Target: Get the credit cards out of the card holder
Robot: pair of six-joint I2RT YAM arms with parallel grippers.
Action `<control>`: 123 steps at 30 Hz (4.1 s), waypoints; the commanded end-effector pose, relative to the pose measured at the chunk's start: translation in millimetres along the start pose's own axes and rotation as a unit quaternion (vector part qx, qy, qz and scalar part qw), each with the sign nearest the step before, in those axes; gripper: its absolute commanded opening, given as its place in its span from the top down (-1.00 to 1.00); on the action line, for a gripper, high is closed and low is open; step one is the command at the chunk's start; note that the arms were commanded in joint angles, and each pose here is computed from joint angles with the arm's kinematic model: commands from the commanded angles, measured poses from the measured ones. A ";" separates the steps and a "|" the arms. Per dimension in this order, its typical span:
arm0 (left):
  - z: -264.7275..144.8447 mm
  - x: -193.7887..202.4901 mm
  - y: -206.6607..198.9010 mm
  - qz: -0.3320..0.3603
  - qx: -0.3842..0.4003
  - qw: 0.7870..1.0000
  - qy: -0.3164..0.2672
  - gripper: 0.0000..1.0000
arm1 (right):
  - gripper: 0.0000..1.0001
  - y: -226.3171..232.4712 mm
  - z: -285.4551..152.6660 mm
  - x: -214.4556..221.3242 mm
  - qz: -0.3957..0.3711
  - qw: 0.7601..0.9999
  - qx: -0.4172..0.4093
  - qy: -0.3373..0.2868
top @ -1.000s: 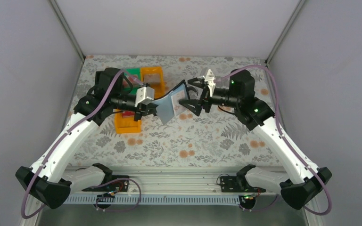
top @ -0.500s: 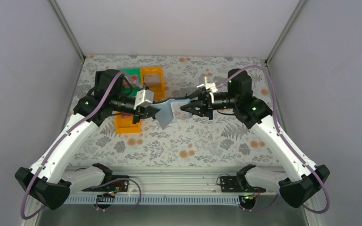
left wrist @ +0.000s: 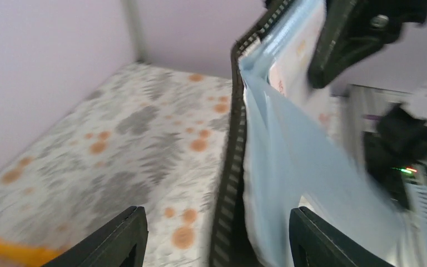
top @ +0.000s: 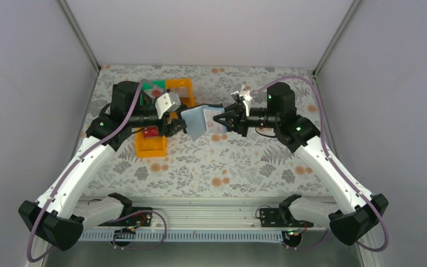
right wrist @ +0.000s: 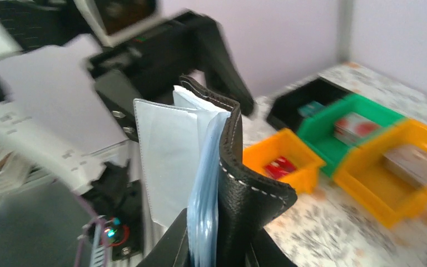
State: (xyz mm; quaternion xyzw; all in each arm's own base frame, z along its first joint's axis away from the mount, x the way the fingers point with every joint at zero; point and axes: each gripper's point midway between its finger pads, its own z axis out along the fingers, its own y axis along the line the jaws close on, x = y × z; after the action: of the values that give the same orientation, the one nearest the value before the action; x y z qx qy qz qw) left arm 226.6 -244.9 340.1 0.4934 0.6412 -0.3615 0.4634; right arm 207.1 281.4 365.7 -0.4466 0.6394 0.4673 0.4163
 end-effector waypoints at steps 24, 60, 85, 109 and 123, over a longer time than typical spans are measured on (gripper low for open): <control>-0.3 -23.9 -13.1 -0.083 0.067 0.992 -0.073 0.35 | 0.92 24.8 19.7 -47.4 -0.009 0.996 0.019 -0.082; -15.1 -48.3 -33.6 -0.111 0.150 0.975 -0.118 0.95 | 0.92 2.9 61.4 -26.8 -0.008 0.999 0.012 -0.041; -18.7 -14.3 -39.3 -0.095 0.145 0.981 -0.087 0.95 | 0.62 19.1 14.8 10.7 -0.030 0.999 -0.020 -0.015; -12.8 -11.3 -41.6 -0.065 0.146 0.983 -0.088 0.85 | 0.87 17.0 3.6 6.5 -0.026 0.998 -0.049 -0.019; 0.1 -17.0 -42.9 -0.073 0.153 0.981 -0.091 0.60 | 0.85 22.9 11.4 6.6 -0.022 0.996 -0.087 -0.017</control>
State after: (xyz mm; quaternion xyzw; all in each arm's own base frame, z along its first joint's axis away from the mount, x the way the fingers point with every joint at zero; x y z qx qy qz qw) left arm 191.0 -255.1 350.8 0.4643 0.5881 -0.5224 0.4072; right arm 189.9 291.4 343.2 -0.4711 0.6120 0.5083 0.3809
